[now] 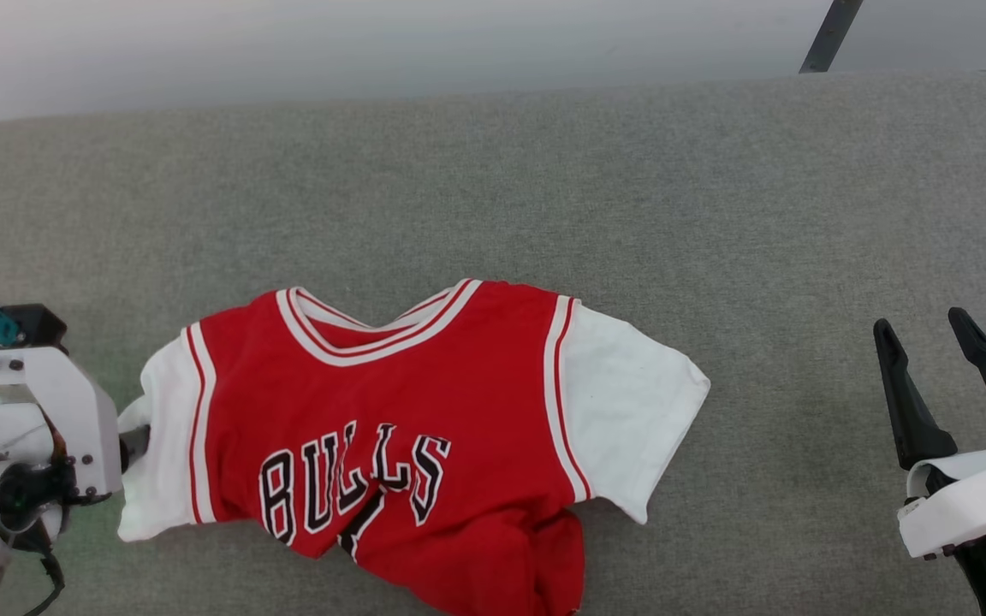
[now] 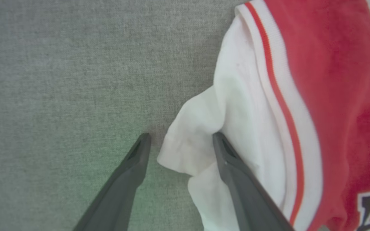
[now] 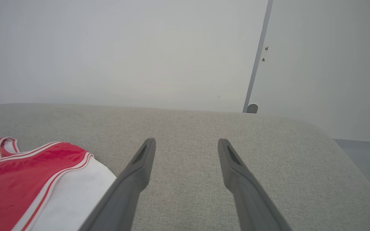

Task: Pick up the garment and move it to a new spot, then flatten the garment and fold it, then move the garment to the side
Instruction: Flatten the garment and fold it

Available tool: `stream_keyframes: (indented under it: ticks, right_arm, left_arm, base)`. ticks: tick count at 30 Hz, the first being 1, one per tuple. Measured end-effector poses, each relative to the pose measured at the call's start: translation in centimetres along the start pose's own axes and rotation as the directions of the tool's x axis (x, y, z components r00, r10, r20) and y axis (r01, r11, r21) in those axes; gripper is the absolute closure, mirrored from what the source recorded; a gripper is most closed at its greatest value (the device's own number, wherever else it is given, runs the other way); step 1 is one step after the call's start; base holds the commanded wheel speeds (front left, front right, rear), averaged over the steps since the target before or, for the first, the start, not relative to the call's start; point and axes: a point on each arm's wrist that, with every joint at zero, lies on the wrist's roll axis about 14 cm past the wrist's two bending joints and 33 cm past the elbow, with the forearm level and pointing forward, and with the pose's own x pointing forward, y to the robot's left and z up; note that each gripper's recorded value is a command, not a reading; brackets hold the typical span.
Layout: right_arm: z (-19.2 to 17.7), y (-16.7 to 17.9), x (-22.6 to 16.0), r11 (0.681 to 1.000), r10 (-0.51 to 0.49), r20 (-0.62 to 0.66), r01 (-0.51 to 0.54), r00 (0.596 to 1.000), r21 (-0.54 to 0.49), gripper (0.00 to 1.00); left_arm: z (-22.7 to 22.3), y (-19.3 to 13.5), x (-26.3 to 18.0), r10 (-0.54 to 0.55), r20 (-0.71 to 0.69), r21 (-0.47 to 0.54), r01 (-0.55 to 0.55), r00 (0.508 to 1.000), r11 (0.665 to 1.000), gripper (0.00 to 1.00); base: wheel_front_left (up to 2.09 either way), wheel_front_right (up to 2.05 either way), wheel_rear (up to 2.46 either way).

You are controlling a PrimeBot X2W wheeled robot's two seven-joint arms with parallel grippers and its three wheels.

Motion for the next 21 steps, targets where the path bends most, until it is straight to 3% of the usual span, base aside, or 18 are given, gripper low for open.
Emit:
stream_keyframes:
  ticks: [8,9,10,17,21]
  right_arm:
    - [-0.4,0.1,0.4,1.0,0.006,-0.017,-0.006,1.0,0.001,0.0]
    - [-0.4,0.1,0.5,1.0,0.007,-0.017,-0.007,1.0,0.0,0.0]
    - [-0.4,0.2,0.7,1.0,0.01,-0.017,-0.01,1.0,-0.001,0.0]
    - [-2.4,2.1,1.0,0.995,0.093,-0.146,-0.087,0.985,0.044,0.0]
    - [-4.1,3.6,1.3,0.985,0.165,-0.266,-0.148,0.95,0.085,0.0]
  left_arm:
    - [-0.8,0.5,0.8,0.019,-0.04,-0.021,-0.02,0.999,1.0,0.0]
    - [-0.9,0.5,1.0,0.018,-0.047,-0.032,-0.019,0.999,0.999,0.44]
    - [-0.9,0.4,1.1,0.007,-0.048,-0.052,-0.01,0.999,0.999,1.0]
    - [-0.4,0.3,1.3,-0.011,-0.023,-0.084,0.009,1.0,0.996,1.0]
    - [-0.2,0.1,1.1,-0.014,-0.01,-0.099,0.013,1.0,0.995,1.0]
  base:
    - [0.0,0.0,0.0]
    - [0.0,0.0,0.0]
    - [0.0,0.0,0.0]
    - [0.0,0.0,0.0]
    - [0.0,0.0,0.0]
